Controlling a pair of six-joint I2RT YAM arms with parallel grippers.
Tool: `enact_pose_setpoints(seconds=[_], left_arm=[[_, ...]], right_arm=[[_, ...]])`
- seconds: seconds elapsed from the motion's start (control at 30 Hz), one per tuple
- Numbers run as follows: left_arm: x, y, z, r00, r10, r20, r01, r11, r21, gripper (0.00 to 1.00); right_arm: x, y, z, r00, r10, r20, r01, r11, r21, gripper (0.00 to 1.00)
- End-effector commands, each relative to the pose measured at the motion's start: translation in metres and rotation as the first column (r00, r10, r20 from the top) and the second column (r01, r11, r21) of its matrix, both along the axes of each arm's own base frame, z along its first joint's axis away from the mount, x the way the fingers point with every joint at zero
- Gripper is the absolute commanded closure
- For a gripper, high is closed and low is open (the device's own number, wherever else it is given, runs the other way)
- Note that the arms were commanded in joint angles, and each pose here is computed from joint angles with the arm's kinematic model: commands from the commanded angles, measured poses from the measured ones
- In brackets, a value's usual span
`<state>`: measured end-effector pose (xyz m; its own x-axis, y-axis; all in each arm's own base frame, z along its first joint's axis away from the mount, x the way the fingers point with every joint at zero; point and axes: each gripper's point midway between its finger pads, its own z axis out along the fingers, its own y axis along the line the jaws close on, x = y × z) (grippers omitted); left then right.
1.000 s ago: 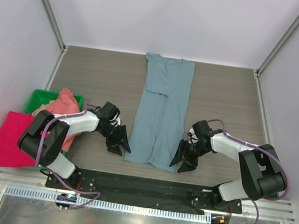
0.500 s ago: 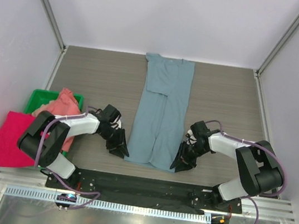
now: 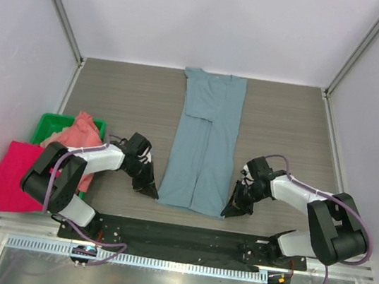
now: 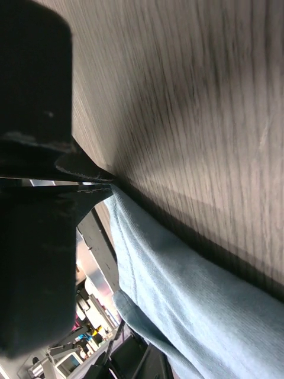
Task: Fold and stack the t-shirts
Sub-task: Fold the tshirt
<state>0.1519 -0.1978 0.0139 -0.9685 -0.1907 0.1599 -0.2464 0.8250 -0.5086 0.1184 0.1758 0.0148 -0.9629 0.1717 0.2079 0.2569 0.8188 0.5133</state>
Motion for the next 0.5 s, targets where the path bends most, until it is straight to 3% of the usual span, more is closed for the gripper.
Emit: enact_pose_setpoints(seconds=[0.0, 0.23, 0.47], left_arm=[[0.003, 0.011, -0.004, 1.000, 0.000, 0.028, -0.001, 0.999, 0.044, 1.00], [0.028, 0.000, 0.022, 0.993, -0.019, 0.120, 0.019, 1.000, -0.004, 1.00], [0.102, -0.030, 0.110, 0.906, -0.068, 0.418, 0.129, 0.985, -0.118, 1.00]], right_arm=[[-0.003, -0.010, -0.001, 1.000, 0.004, 0.012, -0.004, 0.999, -0.045, 0.98], [0.031, -0.002, 0.027, 0.994, 0.006, 0.107, -0.007, 1.000, 0.012, 0.99], [0.110, -0.002, 0.106, 0.936, -0.008, 0.351, -0.031, 0.994, 0.104, 0.99]])
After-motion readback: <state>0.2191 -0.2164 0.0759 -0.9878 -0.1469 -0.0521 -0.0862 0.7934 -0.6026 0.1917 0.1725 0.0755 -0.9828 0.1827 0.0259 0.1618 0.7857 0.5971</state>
